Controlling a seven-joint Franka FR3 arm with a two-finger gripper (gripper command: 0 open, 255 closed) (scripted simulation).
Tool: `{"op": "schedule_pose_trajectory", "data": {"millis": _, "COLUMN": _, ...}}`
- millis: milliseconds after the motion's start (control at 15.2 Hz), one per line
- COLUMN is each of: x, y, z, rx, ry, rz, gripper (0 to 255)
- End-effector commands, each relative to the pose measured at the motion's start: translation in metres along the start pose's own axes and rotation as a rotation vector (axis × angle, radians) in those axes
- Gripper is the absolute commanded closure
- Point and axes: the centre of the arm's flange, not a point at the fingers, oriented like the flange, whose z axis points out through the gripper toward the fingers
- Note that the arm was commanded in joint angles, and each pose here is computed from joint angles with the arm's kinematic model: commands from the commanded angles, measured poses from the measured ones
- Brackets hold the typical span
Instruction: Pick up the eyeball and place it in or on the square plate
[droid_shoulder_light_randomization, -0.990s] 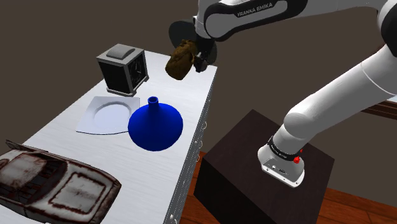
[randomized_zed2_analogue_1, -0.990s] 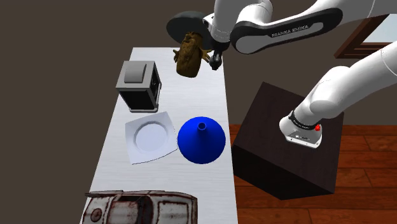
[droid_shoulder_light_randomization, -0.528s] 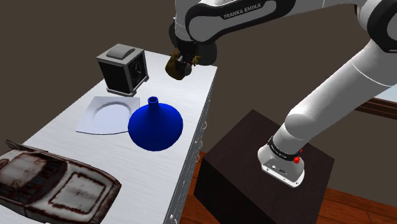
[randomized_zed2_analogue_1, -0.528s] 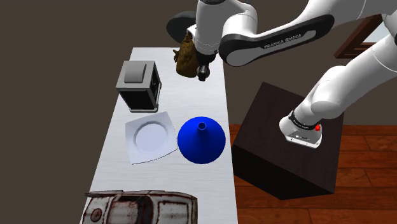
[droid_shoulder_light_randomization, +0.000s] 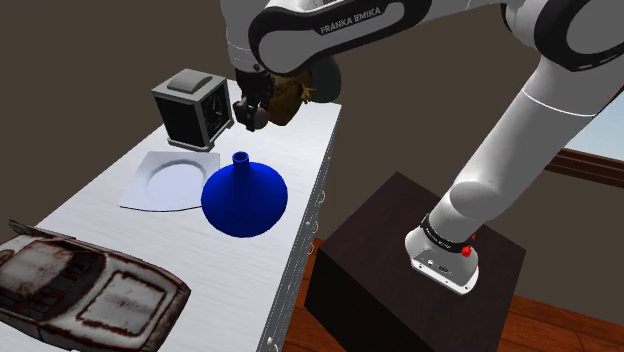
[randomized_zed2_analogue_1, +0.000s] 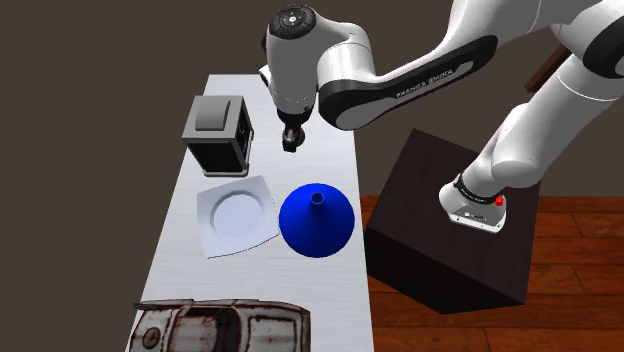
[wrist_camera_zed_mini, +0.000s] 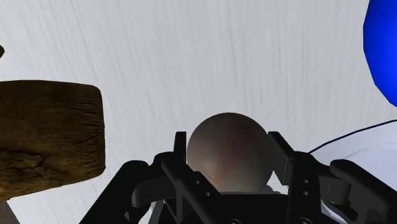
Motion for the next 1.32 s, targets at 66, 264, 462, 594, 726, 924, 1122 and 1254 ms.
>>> {"op": "schedule_pose_trajectory", "data": {"millis": 66, "x": 0.023, "y": -0.035, "z": -0.004, "rx": 0.0, "ry": 0.0, "rz": 0.003, "gripper": 255}}
{"op": "schedule_pose_trajectory", "data": {"millis": 264, "x": 0.043, "y": -0.069, "z": -0.007, "rx": 0.0, "ry": 0.0, "rz": 0.003, "gripper": 255}}
{"op": "schedule_pose_trajectory", "data": {"millis": 462, "x": 0.064, "y": -0.102, "z": -0.011, "rx": 0.0, "ry": 0.0, "rz": 0.003, "gripper": 255}}
{"op": "schedule_pose_trajectory", "data": {"millis": 594, "x": 0.078, "y": -0.124, "z": -0.013, "rx": 0.0, "ry": 0.0, "rz": 0.003, "gripper": 255}}
{"op": "schedule_pose_trajectory", "data": {"millis": 726, "x": 0.092, "y": -0.147, "z": -0.015, "rx": 0.0, "ry": 0.0, "rz": 0.003, "gripper": 255}}
{"op": "schedule_pose_trajectory", "data": {"millis": 924, "x": 0.113, "y": -0.18, "z": -0.019, "rx": 0.0, "ry": 0.0, "rz": 0.003, "gripper": 255}}
{"op": "schedule_pose_trajectory", "data": {"millis": 1122, "x": 0.123, "y": -0.2, "z": -0.01, "rx": 0.0, "ry": 0.0, "rz": 0.003, "gripper": 255}}
{"op": "schedule_pose_trajectory", "data": {"millis": 1254, "x": 0.122, "y": -0.202, "z": 0.0, "rx": 0.0, "ry": 0.0, "rz": 0.003, "gripper": 255}}
